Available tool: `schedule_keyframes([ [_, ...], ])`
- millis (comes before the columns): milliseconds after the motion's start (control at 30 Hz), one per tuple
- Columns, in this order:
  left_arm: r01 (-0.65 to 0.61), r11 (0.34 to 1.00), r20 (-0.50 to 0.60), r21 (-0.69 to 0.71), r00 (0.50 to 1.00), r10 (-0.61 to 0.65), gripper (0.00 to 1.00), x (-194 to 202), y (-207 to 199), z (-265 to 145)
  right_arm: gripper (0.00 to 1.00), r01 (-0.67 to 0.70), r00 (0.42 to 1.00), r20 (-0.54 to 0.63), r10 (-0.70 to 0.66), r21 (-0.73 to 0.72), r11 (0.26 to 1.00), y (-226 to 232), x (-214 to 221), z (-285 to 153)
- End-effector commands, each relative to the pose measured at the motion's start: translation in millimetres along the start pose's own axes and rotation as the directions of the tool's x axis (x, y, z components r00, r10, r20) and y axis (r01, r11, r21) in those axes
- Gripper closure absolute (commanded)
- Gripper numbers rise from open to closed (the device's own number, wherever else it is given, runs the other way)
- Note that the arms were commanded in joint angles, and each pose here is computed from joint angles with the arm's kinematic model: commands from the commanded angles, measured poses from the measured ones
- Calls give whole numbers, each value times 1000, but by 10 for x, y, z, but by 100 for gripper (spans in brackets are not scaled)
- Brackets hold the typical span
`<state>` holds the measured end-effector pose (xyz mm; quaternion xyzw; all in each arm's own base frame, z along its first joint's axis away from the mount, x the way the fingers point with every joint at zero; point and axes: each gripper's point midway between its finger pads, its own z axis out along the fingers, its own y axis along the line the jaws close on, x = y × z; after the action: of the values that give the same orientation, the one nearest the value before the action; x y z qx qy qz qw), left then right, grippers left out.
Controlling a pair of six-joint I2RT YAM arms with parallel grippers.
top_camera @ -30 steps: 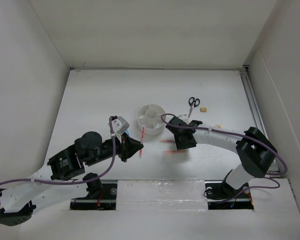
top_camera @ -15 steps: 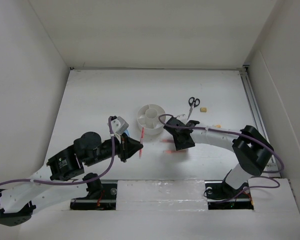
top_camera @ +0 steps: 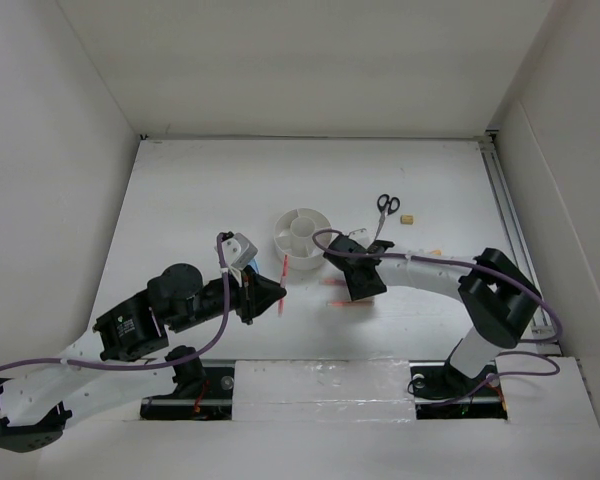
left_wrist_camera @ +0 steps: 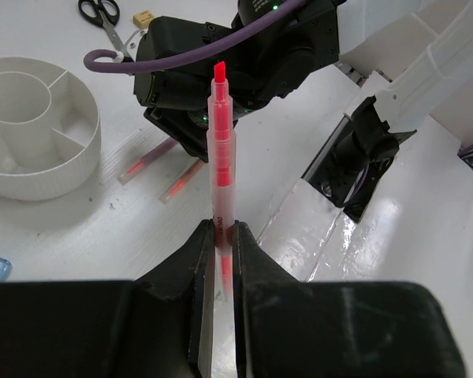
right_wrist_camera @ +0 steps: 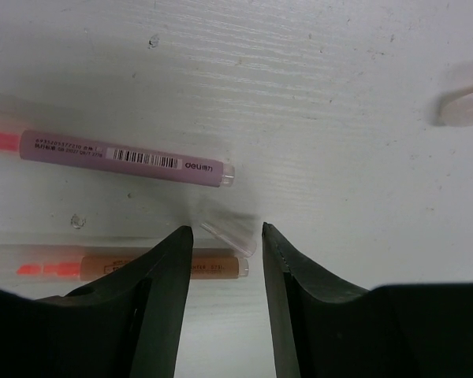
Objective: Sort the stationery into containers
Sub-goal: Close the pen cap on the pen.
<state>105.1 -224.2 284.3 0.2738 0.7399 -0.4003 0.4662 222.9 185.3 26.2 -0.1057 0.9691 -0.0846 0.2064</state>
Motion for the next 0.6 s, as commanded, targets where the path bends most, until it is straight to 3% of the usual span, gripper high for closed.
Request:
schedule_keyframes([
  [0,-10,999,49,32,999,9,100,-135,-74,-23,54,8,999,35,-8,-8,1000,63,-131,-49],
  [400,-10,999,49,32,999,9,100,-135,-74,-23,54,41,999,18,-41,-18,999,109,-102,21],
  [567,-10,999,49,32,999,9,100,-135,-74,-23,59,33,999,11,-33,-23,999,113,-106,53],
])
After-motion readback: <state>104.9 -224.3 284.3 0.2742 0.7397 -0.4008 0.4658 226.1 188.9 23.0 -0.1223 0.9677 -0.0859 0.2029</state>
